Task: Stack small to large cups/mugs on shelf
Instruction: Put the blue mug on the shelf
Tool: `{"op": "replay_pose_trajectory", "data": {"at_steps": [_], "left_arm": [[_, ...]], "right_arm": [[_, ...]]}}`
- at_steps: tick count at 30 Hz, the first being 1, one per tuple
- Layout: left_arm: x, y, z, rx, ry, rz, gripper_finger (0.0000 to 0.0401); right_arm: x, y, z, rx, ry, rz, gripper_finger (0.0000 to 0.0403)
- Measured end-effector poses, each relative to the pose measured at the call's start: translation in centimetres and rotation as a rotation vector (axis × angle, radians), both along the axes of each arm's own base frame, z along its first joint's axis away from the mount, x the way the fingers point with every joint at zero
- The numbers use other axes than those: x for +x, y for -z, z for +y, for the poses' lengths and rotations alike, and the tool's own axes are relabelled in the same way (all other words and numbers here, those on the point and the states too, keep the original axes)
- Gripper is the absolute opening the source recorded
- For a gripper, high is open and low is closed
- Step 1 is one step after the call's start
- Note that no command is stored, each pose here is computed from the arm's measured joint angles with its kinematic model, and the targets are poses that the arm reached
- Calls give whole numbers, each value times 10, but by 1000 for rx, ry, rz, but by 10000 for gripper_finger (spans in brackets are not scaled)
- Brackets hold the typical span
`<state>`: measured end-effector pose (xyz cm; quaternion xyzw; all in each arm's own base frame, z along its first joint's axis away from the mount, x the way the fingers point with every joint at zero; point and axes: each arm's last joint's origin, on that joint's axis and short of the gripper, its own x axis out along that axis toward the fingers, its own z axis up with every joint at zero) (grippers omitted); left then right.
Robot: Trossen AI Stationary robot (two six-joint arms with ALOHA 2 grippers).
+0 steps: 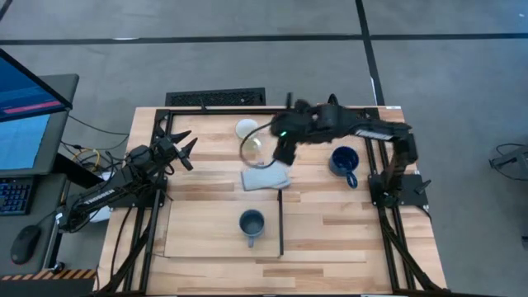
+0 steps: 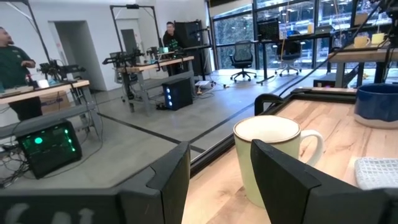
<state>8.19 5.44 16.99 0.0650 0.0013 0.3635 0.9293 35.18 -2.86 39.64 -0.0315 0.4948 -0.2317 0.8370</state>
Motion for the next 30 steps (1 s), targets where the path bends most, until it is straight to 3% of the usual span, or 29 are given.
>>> {"op": "replay_pose_trajectory", "data": {"at_steps": [7, 16, 22, 30], "left_arm": [[0, 0, 0, 2, -1, 2, 163], [0, 0, 0, 4, -2, 3, 163], [0, 0, 0, 13, -2, 12, 163], [0, 0, 0, 13, -3, 11, 163]], "right_arm": [[-59, -42, -20, -165, 128, -10, 214], [-128, -73, -30, -227, 220, -105, 214], [-168, -54, -26, -236, 318, -181, 214], [-196, 8, -16, -199, 346, -255, 214]]}}
